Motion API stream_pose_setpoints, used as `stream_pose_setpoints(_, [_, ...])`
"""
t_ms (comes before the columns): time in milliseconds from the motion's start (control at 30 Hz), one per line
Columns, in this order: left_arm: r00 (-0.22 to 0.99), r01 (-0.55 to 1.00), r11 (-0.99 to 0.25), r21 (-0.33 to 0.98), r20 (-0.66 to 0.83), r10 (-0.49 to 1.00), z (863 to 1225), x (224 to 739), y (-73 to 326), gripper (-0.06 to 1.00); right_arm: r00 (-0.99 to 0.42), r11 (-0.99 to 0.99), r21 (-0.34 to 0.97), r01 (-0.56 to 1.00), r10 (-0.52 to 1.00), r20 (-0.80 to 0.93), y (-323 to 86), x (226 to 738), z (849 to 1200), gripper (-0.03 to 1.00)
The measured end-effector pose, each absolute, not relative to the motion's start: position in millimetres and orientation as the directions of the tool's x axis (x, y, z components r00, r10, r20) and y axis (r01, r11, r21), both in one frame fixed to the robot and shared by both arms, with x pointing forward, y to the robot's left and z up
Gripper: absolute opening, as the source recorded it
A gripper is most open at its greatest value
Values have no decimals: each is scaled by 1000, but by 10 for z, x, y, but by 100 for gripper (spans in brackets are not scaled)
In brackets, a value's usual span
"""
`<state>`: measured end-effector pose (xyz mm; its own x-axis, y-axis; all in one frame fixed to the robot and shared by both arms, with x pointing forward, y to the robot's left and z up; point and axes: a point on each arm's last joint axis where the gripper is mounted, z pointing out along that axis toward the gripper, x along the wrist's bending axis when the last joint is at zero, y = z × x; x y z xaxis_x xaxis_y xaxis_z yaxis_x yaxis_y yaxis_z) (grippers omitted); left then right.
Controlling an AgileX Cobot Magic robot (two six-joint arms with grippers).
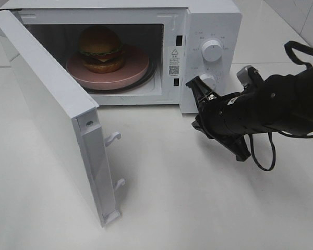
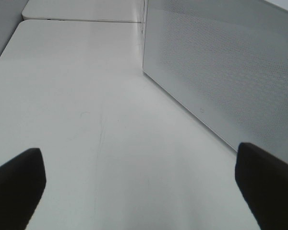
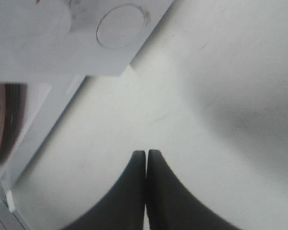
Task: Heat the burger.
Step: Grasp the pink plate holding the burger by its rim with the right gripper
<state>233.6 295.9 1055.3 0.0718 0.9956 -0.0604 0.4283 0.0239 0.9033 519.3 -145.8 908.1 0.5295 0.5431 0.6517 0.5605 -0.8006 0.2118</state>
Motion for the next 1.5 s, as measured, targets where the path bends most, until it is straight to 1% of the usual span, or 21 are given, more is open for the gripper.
stream_pose_setpoints(67, [72, 428, 24, 903, -60, 996, 10553, 2336, 2959, 100, 506, -766, 229, 600, 585, 634, -1452, 5170, 9100, 1])
stream_pose_setpoints(133, [72, 428, 24, 903, -60, 996, 10553, 2336, 2959, 100, 434, -661, 262, 703, 691, 578, -1436, 5103, 9126, 1])
stream_pose_setpoints(233, [72, 428, 24, 903, -60, 996, 10553, 2336, 2959, 100, 385, -589, 273, 761, 747, 542, -1426, 5060, 9128, 1])
stream_pose_setpoints(300, [72, 428, 24, 903, -60, 996, 10553, 2336, 2959, 100, 292, -465, 284, 838, 824, 486, -1429, 4996, 9140, 1])
stream_pose_setpoints(333, [72, 428, 24, 903, -60, 996, 10553, 2336, 2959, 100, 292, -465, 284, 838, 824, 486, -1429, 4996, 9140, 1])
stream_pose_setpoints(400, [72, 428, 24, 903, -60, 996, 10553, 2336, 2959, 100, 171, -325, 317, 891, 887, 429, -1456, 4956, 9170, 1])
stream_pose_setpoints(433, [72, 428, 24, 903, -60, 996, 10553, 2336, 2959, 100, 171, -325, 317, 891, 887, 429, -1456, 4956, 9170, 1])
stream_pose_setpoints(467, [72, 428, 24, 903, -60, 996, 10553, 2336, 2959, 100, 92, -237, 339, 910, 915, 394, -1469, 4933, 9195, 1])
stream_pose_setpoints(500, [72, 428, 24, 903, -60, 996, 10553, 2336, 2959, 100, 92, -237, 339, 910, 915, 394, -1469, 4933, 9195, 1])
stream_pose_setpoints(567, [72, 428, 24, 903, -60, 996, 10553, 2336, 2959, 100, -21, -111, 358, 927, 938, 346, -1483, 4885, 9245, 1])
stream_pose_setpoints(667, [72, 428, 24, 903, -60, 996, 10553, 2336, 2959, 100, -120, 1, 359, 933, 943, 310, -1493, 4828, 9294, 1])
stream_pose_setpoints(800, [72, 428, 24, 903, -60, 996, 10553, 2336, 2959, 100, -196, 86, 353, 932, 937, 288, -1501, 4775, 9344, 2])
stream_pose_setpoints(867, [72, 428, 24, 903, -60, 996, 10553, 2336, 2959, 100, -319, 235, 308, 922, 912, 259, -1491, 4715, 9389, 2])
stream_pose_setpoints(967, [72, 428, 24, 903, -60, 996, 10553, 2336, 2959, 100, -350, 271, 298, 915, 902, 254, -1486, 4708, 9402, 3])
stream_pose_setpoints(1067, [72, 428, 24, 903, -60, 996, 10553, 2336, 2959, 100, -550, 496, 258, 829, 807, 215, -1452, 4705, 9522, 3])
stream_pose_setpoints(1167, [72, 428, 24, 903, -60, 996, 10553, 2336, 2959, 100, -594, 544, 255, 800, 779, 203, -1449, 4709, 9546, 3])
stream_pose_setpoints(1233, [72, 428, 24, 903, -60, 996, 10553, 2336, 2959, 100, -744, 702, 251, 666, 648, 164, -1435, 4726, 9636, 3])
stream_pose_setpoints(1333, [72, 428, 24, 903, -60, 996, 10553, 2336, 2959, 100, -779, 739, 252, 625, 608, 152, -1431, 4733, 9661, 3])
stream_pose_setpoints(1400, [72, 428, 24, 903, -60, 996, 10553, 2336, 2959, 100, -893, 858, 247, 450, 439, 101, -1433, 4753, 9732, 3])
stream_pose_setpoints(1433, [72, 428, 24, 903, -60, 996, 10553, 2336, 2959, 100, -893, 858, 247, 450, 439, 101, -1433, 4753, 9732, 3])
stream_pose_setpoints(1500, [72, 428, 24, 903, -60, 996, 10553, 2336, 2959, 100, -954, 923, 244, 299, 298, 41, -1444, 4781, 9763, 3])
